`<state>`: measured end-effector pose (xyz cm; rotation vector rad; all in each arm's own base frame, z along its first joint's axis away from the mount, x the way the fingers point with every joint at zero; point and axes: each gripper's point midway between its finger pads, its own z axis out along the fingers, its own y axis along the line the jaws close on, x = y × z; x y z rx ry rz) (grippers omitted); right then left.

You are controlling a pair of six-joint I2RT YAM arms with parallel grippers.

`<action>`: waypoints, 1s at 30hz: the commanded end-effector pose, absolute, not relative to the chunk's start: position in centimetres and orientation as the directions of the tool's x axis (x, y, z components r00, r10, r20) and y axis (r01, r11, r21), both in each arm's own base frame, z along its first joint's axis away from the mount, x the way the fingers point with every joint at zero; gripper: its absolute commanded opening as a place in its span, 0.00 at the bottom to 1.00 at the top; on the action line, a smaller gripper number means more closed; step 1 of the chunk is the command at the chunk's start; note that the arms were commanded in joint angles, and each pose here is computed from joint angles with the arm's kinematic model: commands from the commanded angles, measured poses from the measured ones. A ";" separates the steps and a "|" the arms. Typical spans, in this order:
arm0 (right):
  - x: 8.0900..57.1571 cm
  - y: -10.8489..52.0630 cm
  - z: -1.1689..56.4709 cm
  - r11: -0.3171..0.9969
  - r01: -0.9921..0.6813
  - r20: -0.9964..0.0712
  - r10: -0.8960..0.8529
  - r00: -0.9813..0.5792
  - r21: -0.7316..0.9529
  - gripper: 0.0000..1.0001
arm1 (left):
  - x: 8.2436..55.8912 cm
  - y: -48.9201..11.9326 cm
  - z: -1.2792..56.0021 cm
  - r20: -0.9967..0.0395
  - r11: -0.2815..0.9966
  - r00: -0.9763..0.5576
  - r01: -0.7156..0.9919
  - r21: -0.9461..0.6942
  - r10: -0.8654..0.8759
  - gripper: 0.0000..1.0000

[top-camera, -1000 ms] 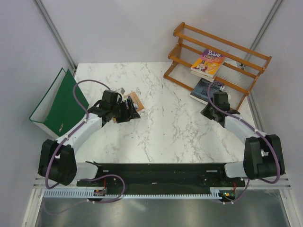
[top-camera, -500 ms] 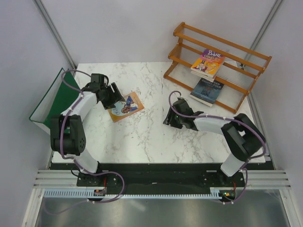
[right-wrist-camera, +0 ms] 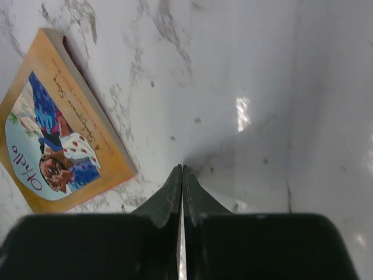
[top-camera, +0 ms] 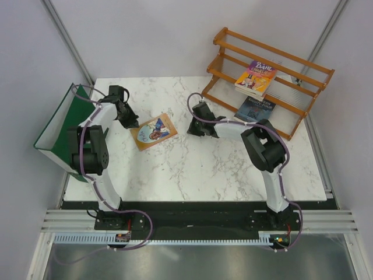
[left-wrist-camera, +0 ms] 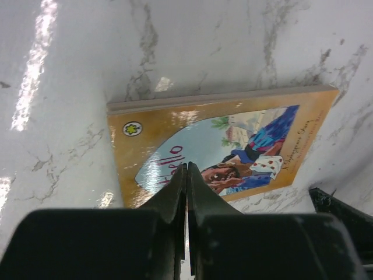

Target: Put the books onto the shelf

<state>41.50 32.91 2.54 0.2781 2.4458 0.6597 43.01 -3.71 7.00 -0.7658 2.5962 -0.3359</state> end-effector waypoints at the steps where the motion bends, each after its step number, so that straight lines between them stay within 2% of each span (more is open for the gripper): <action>1: 44.8 34.0 2.4 0.897 0.019 -0.520 0.273 -0.809 0.441 0.03 | 40.4 -2.2 6.7 -0.284 0.765 -0.712 -0.574 -0.292 -0.642 0.02; 8: 46.5 35.4 -1.1 0.907 0.049 -0.477 0.264 -0.838 0.417 0.02 | 38.3 0.4 6.1 -0.365 0.776 -0.695 -0.614 -0.145 -0.619 0.02; 13: 45.9 36.7 -2.4 0.898 0.040 -0.438 0.253 -0.863 0.439 0.03 | 37.2 0.5 3.8 -0.346 0.813 -0.764 -0.582 0.005 -0.544 0.02; 16: 44.4 37.8 -2.7 0.893 0.009 -0.413 0.217 -0.884 0.450 0.04 | 36.7 -0.2 1.9 -0.307 0.837 -0.810 -0.543 0.068 -0.500 0.02; 23: 39.9 39.8 -2.5 0.895 -0.066 -0.386 0.124 -0.914 0.442 0.04 | 35.9 -2.2 0.0 -0.252 0.867 -0.856 -0.488 0.099 -0.452 0.02; 30: 31.7 39.2 -2.1 0.906 -0.132 -0.332 0.010 -0.943 0.403 0.04 | 36.0 -3.4 0.1 -0.259 0.892 -0.880 -0.437 0.110 -0.399 0.02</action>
